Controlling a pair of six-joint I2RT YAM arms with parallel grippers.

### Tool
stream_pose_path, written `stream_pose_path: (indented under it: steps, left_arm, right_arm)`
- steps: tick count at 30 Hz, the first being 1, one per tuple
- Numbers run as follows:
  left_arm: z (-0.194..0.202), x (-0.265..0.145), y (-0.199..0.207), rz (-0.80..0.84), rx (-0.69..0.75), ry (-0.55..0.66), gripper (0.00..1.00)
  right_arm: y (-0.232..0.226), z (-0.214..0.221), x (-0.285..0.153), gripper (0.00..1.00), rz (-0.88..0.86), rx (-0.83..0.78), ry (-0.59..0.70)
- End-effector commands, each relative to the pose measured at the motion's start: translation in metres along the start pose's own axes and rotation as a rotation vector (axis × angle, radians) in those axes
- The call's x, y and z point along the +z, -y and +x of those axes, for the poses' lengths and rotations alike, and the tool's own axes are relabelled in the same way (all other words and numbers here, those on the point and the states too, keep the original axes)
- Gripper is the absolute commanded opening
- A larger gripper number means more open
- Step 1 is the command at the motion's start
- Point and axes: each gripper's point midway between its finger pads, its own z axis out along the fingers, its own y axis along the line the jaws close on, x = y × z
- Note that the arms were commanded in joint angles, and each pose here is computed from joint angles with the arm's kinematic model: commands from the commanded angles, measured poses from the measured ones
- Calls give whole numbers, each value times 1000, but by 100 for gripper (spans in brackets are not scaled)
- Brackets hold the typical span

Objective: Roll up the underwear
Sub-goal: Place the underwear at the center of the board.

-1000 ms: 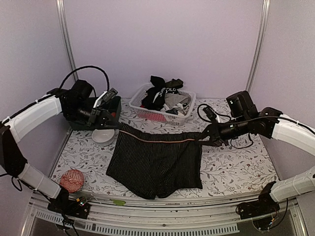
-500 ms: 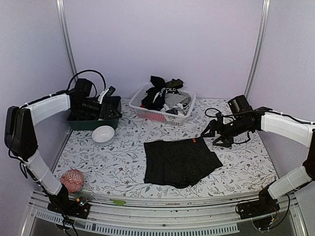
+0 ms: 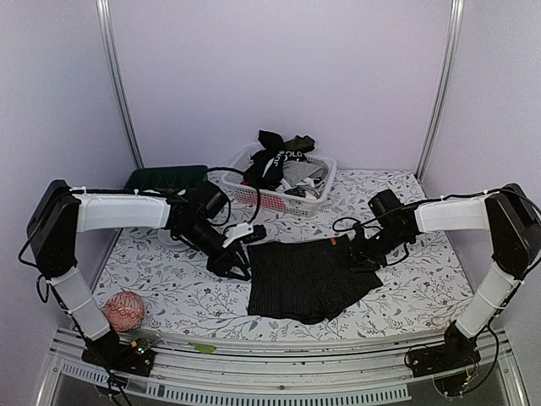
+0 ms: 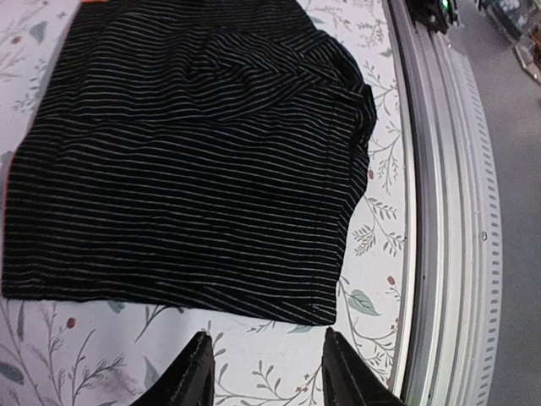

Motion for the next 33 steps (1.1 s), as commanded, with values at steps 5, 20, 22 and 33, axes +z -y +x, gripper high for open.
stream_pose_path:
  steps: [5, 20, 22, 33]
  left_arm:
    - [6, 67, 23, 31, 171, -109, 41]
    - [92, 57, -20, -83, -10, -320, 18]
    - [110, 40, -46, -168, -26, -356, 16]
    - [46, -36, -110, -374, -82, -155, 26]
  right_arm:
    - [12, 4, 21, 32, 43, -71, -58]
    - [10, 71, 35, 24, 45, -146, -254]
    - [-10, 91, 39, 23, 2, -166, -300]
    - [-122, 85, -4, 33, -315, -264, -252]
